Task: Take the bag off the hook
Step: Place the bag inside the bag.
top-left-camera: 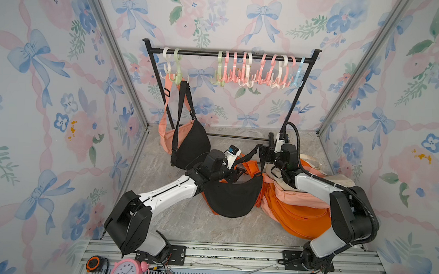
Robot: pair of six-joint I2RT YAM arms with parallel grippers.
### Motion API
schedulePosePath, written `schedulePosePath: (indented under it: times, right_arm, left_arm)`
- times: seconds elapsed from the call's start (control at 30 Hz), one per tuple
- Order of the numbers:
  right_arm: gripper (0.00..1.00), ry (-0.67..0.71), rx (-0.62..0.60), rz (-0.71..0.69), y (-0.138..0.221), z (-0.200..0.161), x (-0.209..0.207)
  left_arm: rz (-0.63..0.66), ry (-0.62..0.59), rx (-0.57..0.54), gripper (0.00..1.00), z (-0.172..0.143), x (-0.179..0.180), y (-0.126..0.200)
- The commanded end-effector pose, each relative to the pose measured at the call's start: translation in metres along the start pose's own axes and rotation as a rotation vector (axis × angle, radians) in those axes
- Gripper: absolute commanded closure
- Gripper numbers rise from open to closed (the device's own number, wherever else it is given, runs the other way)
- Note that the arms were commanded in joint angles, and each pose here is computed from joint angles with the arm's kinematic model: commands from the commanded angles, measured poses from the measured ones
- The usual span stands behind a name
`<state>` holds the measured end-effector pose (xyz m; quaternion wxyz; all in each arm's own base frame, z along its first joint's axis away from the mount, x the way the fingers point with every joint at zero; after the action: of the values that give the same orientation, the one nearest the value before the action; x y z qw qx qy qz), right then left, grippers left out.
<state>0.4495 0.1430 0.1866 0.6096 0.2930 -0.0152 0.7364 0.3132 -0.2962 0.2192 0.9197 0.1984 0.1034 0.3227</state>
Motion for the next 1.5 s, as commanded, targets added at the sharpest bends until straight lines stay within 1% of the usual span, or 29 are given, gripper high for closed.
schedulePosePath:
  times: [0.0,0.07,0.17,0.3,0.37,0.43,0.53,0.6,0.7,0.83,0.93,1.1,1.27,1.37,1.47]
  right_arm:
    - [0.04,-0.009,-0.018,0.017,0.005,0.014,0.007]
    - [0.00,-0.008,-0.013,0.026,0.008,0.015,0.009]
    - [0.03,-0.002,-0.003,0.024,0.013,0.018,0.011]
    - [0.03,0.001,0.024,0.038,0.021,0.019,0.016]
    - [0.03,0.002,0.040,0.036,0.027,0.018,0.017]
    - [0.03,-0.001,0.044,0.040,0.034,0.018,0.018]
    - [0.03,0.008,0.058,0.046,0.045,0.020,0.021]
    - [0.03,0.012,0.061,0.049,0.050,0.024,0.024]
    - [0.03,0.010,0.057,0.052,0.052,0.029,0.026]
    - [0.03,0.005,0.060,0.047,0.051,0.033,0.028]
    - [0.03,0.000,0.060,0.056,0.049,0.037,0.031]
    - [0.03,-0.014,0.063,0.069,0.046,0.045,0.039]
    - [0.03,-0.011,0.054,0.077,0.045,0.052,0.043]
    - [0.03,-0.011,0.051,0.070,0.044,0.053,0.042]
    - [0.03,-0.015,0.053,0.054,0.043,0.050,0.038]
  left_arm:
    - [0.027,-0.037,-0.083,0.40,0.031,0.002,0.022]
    - [0.016,-0.030,-0.100,0.39,0.038,0.003,0.025]
    - [-0.019,0.001,-0.051,0.39,0.039,0.003,0.021]
    - [-0.078,0.104,0.065,0.39,0.022,0.005,0.006]
    - [-0.072,0.155,0.097,0.39,0.013,0.011,0.001]
    - [-0.085,0.174,0.108,0.39,0.009,0.013,0.000]
    - [-0.202,0.132,0.108,0.40,0.012,-0.004,0.006]
    - [-0.219,0.085,0.146,0.41,0.008,-0.010,0.009]
    - [-0.210,0.045,0.217,0.42,0.004,-0.008,0.012]
    - [-0.137,0.021,0.314,0.41,-0.007,0.003,0.020]
    - [-0.078,0.032,0.367,0.39,-0.015,0.014,0.031]
    - [-0.018,0.017,0.442,0.35,-0.034,0.017,0.049]
    - [0.189,-0.022,0.495,0.31,-0.049,0.045,0.072]
    - [0.267,-0.044,0.559,0.31,-0.059,0.058,0.082]
    - [0.369,-0.055,0.580,0.31,-0.063,0.073,0.089]
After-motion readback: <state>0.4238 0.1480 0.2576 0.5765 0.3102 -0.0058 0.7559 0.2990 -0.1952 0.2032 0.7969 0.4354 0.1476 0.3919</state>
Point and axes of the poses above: each gripper's point midway between its finger pads, its own y axis back along the fingers, its own x axis along the line the jaws close on, z = x × y, the point moved 2 cm from there along y, back along the fingers, and after that the axes turned 9 degrees about -y, right-handed, at the moved point
